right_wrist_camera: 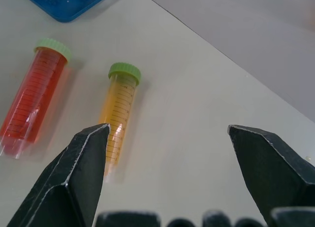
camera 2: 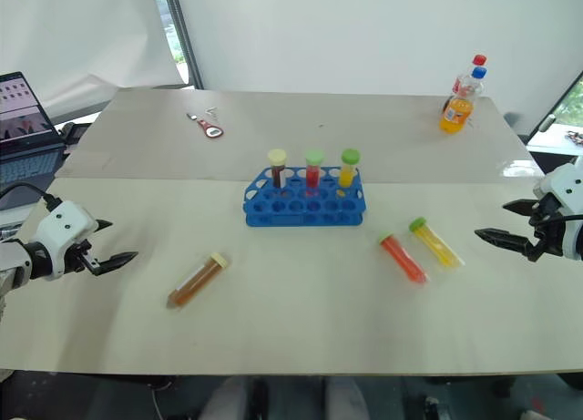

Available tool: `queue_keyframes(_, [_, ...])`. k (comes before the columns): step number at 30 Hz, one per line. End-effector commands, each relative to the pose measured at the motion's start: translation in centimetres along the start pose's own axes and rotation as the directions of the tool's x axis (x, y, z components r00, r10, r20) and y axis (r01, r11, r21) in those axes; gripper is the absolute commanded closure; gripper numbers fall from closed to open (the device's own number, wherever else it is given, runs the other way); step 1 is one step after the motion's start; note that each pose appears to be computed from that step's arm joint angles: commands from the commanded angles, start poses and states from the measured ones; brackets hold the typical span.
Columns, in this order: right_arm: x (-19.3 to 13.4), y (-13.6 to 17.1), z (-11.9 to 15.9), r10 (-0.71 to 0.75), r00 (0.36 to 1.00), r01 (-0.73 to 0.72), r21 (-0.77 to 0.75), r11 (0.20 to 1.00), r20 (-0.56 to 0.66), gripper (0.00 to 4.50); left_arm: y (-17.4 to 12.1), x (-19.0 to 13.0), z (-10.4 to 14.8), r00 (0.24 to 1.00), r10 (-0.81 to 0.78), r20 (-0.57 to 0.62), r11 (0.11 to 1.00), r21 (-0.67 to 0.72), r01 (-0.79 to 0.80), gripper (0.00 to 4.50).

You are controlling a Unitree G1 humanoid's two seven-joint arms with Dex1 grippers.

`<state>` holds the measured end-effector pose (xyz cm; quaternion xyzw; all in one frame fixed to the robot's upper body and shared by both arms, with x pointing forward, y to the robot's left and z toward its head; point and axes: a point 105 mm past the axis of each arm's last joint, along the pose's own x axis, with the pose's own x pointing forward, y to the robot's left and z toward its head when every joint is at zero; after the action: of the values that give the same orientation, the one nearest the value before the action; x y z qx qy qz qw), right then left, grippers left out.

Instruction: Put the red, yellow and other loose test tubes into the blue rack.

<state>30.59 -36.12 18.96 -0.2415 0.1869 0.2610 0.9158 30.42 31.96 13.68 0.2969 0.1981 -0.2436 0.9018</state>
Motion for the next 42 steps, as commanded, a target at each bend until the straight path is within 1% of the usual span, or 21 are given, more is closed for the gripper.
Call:
queue_keyframes(1, [-0.6,-0.7,1.5,-0.032,0.999,0.033,-0.024,0.999,0.033,0.22,0.8,-0.7,1.4,0.998,0.021,0.053,1.0,0.002,-0.021,0.03])
queue_keyframes(4, [-0.4,-0.7,1.6,-0.044,0.998,0.044,0.005,0.999,0.043,0.22,1.0,-1.0,1.8,0.996,0.009,0.093,0.999,-0.032,-0.006,0.03])
queue_keyframes(9, [-0.3,-0.9,1.8,-0.069,0.996,0.068,0.02,0.997,0.059,0.22,1.3,-1.2,1.0,0.999,0.02,0.049,1.0,0.019,-0.021,0.03])
queue_keyframes(12, [-0.1,-0.9,1.7,-0.071,0.996,0.069,0.032,0.997,0.049,0.22,0.7,-1.0,1.0,0.999,-0.028,0.036,0.999,0.045,0.026,0.03])
queue_keyframes(13, [0.0,-0.9,1.7,-0.069,0.997,0.067,0.041,0.997,0.046,0.22,0.5,-0.9,1.6,0.998,-0.039,0.054,0.998,0.052,0.036,0.03])
queue_keyframes(15, [0.3,-0.8,2.6,-0.057,0.997,0.053,0.065,0.997,0.054,0.22,-0.4,-0.6,4.0,0.989,-0.096,0.116,0.993,0.086,0.086,0.03])
queue_keyframes(18, [1.0,-0.3,4.2,-0.028,0.999,0.025,0.074,0.997,0.035,0.22,-3.9,-0.2,8.1,0.939,-0.276,0.205,0.954,0.176,0.242,0.03])
queue_keyframes(21, [2.1,0.1,3.7,-0.007,0.99,0.017,0.072,0.997,-0.139,0.22,-7.7,-0.3,11.2,0.86,-0.446,0.247,0.885,0.263,0.383,0.03])
queue_keyframes(23, [2.9,0.4,3.7,0.014,0.979,0.004,0.086,0.996,-0.204,0.22,-9.6,-0.5,12.8,0.809,-0.525,0.265,0.84,0.312,0.443,0.03])
queue_keyframes(26, [4.7,0.8,3.5,0.059,0.956,-0.017,0.147,0.989,-0.287,0.22,-12.3,-0.9,15.4,0.714,-0.628,0.308,0.769,0.384,0.51,0.03])
queue_keyframes(32, [6.8,1.3,1.8,0.139,0.884,-0.084,0.141,0.986,-0.445,0.22,-15.6,-1.8,18.2,0.585,-0.735,0.344,0.672,0.486,0.558,0.03])
queue_keyframes(37, [8.1,1.3,1.1,0.169,0.847,-0.117,0.133,0.984,-0.504,0.22,-16.8,-1.9,19.2,0.544,-0.755,0.365,0.651,0.514,0.558,0.03])
queue_keyframes(41, [8.8,1.7,0.5,0.198,0.819,-0.146,0.139,0.979,-0.539,0.22,-17.5,-1.7,19.3,0.531,-0.761,0.371,0.645,0.521,0.56,0.03])
queue_keyframes(42, [8.9,1.8,0.3,0.203,0.813,-0.148,0.144,0.978,-0.546,0.59,-17.6,-1.7,19.3,0.531,-0.762,0.372,0.644,0.521,0.56,0.0])
